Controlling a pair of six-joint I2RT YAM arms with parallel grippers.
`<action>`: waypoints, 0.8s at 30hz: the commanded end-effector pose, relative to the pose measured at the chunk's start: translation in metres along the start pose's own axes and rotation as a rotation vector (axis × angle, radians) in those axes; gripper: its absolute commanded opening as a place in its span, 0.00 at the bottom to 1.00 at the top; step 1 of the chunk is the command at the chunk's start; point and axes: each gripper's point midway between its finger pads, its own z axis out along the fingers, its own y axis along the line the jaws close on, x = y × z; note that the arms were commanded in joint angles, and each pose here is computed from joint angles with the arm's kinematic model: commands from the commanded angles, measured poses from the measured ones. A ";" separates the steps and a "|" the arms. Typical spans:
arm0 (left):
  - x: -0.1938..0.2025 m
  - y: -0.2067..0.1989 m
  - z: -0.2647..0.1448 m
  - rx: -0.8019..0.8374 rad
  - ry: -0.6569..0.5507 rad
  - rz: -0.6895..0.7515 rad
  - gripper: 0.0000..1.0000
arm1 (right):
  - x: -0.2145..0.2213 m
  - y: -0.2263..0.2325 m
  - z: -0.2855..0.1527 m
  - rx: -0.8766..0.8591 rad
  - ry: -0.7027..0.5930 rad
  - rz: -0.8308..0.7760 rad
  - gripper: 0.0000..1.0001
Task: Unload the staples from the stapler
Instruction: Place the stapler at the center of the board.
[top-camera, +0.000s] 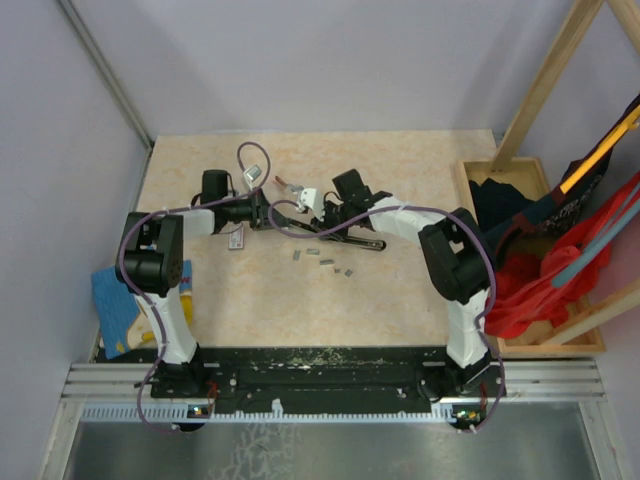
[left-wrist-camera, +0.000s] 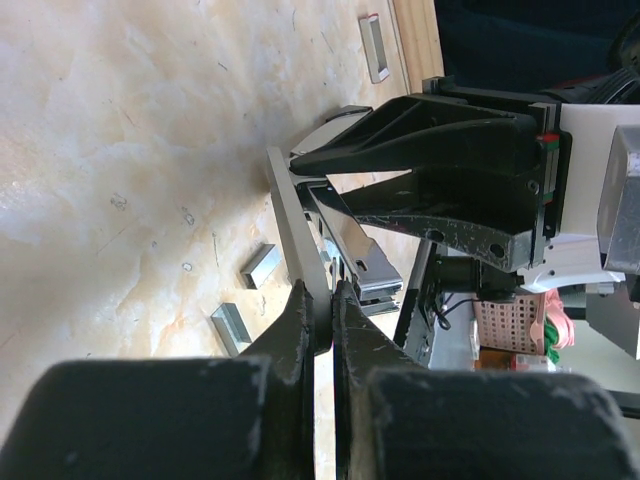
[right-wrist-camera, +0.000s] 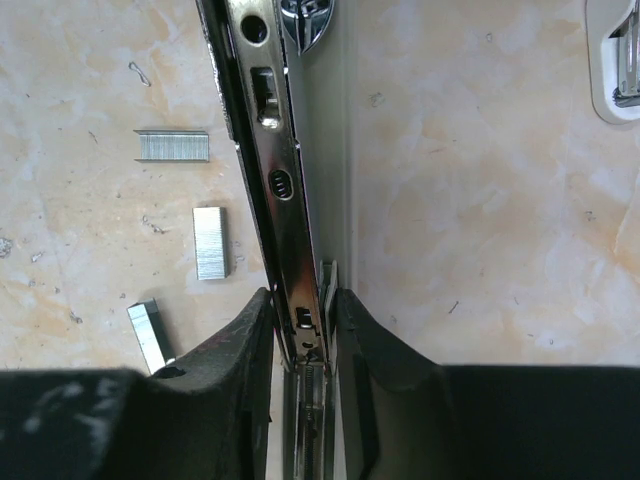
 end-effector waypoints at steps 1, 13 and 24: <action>-0.001 -0.005 -0.001 0.044 0.005 0.018 0.00 | -0.009 0.002 0.008 -0.032 -0.005 -0.009 0.16; -0.016 -0.005 -0.021 0.021 -0.042 0.046 0.48 | 0.000 0.002 -0.001 -0.088 0.078 -0.064 0.09; -0.036 -0.016 -0.055 0.008 -0.116 0.111 0.57 | 0.021 -0.016 -0.006 -0.093 0.148 -0.055 0.08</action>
